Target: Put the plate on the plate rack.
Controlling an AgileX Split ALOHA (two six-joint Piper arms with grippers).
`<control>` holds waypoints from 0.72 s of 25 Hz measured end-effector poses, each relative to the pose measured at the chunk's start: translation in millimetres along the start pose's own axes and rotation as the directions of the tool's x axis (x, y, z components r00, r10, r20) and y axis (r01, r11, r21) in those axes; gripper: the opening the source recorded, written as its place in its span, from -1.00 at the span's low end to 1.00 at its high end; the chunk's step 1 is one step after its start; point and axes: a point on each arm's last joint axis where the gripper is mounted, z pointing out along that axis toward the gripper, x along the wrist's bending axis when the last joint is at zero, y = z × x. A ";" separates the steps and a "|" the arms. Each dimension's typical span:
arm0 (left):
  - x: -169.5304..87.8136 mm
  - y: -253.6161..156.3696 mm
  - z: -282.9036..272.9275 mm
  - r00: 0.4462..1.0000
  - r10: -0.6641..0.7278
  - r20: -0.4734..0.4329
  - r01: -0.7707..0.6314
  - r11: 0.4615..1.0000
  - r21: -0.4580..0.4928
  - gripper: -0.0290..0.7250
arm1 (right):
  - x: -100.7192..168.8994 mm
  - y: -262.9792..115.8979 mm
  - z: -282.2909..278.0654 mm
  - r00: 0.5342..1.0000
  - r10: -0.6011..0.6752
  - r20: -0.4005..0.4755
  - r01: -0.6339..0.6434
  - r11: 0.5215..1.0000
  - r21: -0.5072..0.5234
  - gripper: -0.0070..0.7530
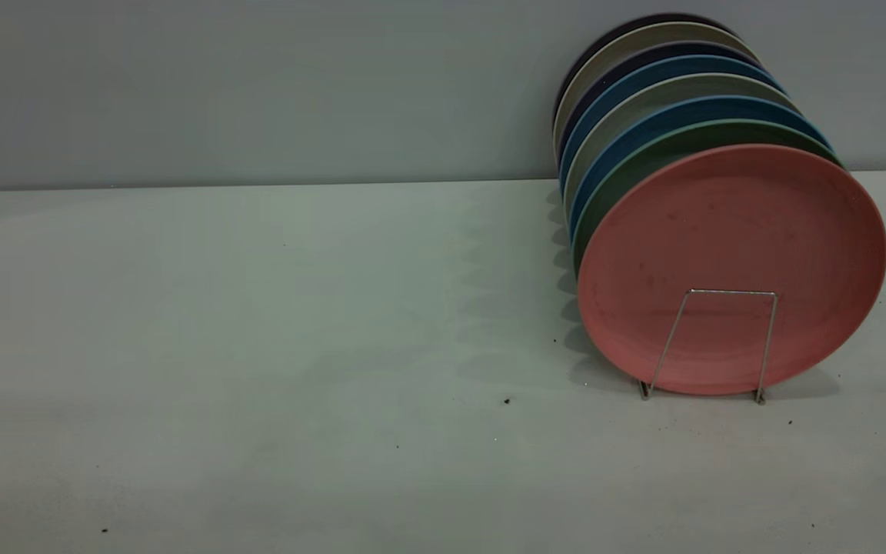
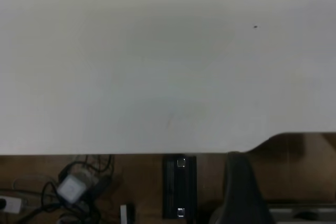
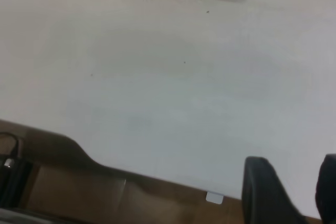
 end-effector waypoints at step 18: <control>1.3 -0.1 0.0 1.000 -0.020 -0.014 0.020 1.000 0.001 0.31 | 0.0 0.0 0.0 1.000 0.001 0.000 -0.001 1.000 0.000 -0.29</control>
